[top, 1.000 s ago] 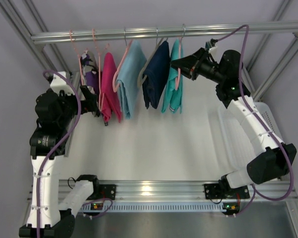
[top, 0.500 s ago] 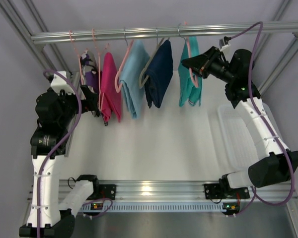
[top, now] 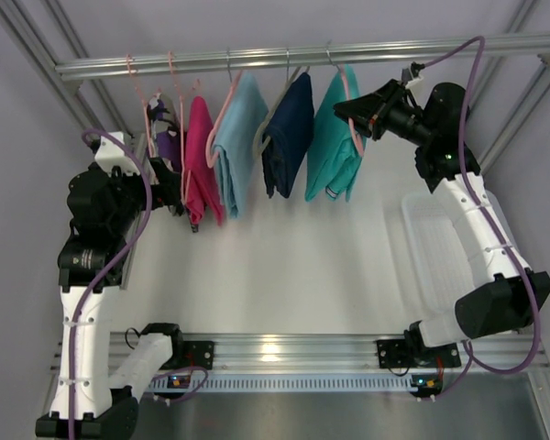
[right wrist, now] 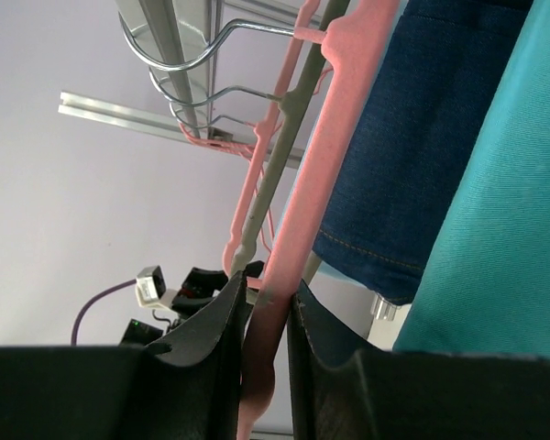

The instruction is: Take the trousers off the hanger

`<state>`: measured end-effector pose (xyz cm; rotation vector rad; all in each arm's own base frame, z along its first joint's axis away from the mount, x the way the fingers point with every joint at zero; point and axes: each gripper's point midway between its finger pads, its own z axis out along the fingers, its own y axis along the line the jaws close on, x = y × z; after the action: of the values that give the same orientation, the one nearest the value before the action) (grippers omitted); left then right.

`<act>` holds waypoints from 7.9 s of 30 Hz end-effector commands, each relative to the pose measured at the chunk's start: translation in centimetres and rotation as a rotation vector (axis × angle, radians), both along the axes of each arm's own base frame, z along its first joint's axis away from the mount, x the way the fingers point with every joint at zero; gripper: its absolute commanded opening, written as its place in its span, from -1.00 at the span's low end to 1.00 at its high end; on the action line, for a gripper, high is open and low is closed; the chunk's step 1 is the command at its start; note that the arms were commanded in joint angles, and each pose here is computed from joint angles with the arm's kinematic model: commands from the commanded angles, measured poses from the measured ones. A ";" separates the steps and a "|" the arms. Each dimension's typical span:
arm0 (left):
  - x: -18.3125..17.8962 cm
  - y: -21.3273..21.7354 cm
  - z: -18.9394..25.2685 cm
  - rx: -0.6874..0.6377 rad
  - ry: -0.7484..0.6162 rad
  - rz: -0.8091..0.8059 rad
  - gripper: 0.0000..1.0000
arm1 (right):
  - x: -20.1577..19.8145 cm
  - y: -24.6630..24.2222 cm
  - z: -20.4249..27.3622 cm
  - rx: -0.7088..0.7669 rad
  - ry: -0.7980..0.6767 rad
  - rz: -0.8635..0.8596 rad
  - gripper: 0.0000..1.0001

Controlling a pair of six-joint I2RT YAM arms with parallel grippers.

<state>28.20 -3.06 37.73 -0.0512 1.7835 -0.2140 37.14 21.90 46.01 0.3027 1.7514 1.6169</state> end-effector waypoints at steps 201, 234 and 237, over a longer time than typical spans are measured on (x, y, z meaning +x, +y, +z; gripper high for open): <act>-4.4 -41.3 12.7 0.808 -1.457 -0.811 -0.30 | -26.0 -6.2 4.9 -0.496 -0.948 -0.074 -1.00; -7.0 -34.6 17.5 0.774 -1.594 -0.558 -1.00 | -22.5 -14.6 2.9 -0.700 -0.676 -0.562 0.98; -6.8 -33.4 18.8 0.757 -1.571 -0.529 -1.00 | -22.9 -17.5 4.4 -0.779 -0.725 -0.718 0.90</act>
<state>23.78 -42.25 45.74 1.1848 0.2717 0.0401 13.81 9.00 47.02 -0.1734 1.4644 0.6162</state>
